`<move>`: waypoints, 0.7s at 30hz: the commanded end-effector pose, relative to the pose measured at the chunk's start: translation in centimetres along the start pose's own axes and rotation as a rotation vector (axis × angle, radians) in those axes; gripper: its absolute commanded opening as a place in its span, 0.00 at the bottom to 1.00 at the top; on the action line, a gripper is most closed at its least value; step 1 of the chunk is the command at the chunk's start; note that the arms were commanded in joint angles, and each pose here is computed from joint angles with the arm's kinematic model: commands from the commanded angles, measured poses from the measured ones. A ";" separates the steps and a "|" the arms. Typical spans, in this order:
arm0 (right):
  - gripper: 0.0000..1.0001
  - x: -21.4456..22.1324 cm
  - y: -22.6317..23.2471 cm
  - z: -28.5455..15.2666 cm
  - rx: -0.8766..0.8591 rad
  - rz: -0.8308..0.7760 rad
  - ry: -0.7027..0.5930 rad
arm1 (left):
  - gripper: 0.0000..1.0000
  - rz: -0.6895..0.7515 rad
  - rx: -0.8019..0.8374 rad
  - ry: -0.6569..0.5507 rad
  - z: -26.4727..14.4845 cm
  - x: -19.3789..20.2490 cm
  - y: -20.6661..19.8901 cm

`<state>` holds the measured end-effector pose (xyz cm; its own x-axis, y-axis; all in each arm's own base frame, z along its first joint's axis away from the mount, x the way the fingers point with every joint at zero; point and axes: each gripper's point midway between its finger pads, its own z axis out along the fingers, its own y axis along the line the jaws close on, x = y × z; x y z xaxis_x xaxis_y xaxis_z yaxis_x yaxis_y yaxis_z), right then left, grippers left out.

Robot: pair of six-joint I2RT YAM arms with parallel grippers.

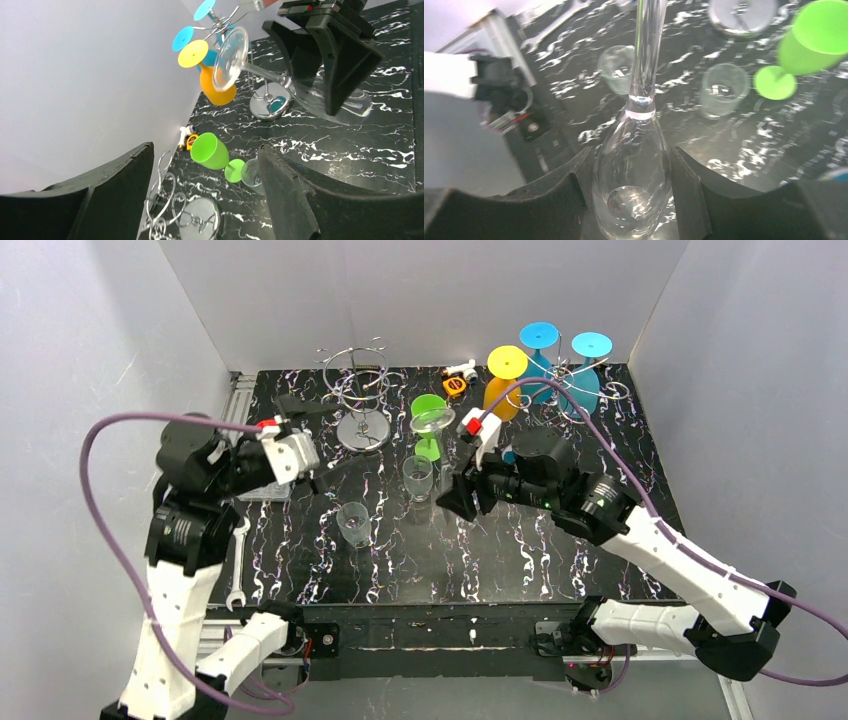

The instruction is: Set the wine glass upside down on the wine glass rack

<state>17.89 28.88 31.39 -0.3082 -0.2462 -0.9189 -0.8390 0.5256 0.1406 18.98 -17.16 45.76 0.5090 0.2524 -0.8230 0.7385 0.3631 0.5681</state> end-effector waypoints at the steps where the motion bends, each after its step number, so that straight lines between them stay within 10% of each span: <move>1: 0.20 -2.7 5.6 -0.8 -0.293 0.031 -0.012 | 0.77 0.105 0.155 -0.136 1.7 -2.5 -1.4; 8: 0.19 -3.4 6.8 0.9 -0.340 0.062 -0.002 | 0.86 0.259 0.234 -0.091 2.8 0.2 -3.8; 16: 0.20 -4.9 7.3 1.7 -0.352 0.089 -0.043 | 0.39 0.259 0.233 -0.016 3.1 1.5 -3.4; 21: 0.20 -5.3 7.7 2.5 -0.358 0.085 -0.053 | 0.60 0.268 0.246 0.010 3.4 2.4 -3.8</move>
<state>14.13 34.88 31.92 -0.4319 -0.2775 -0.8582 -0.8904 0.2826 0.3567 19.03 -21.12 41.89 0.6883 0.2938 -0.6632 0.6759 0.0722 0.7335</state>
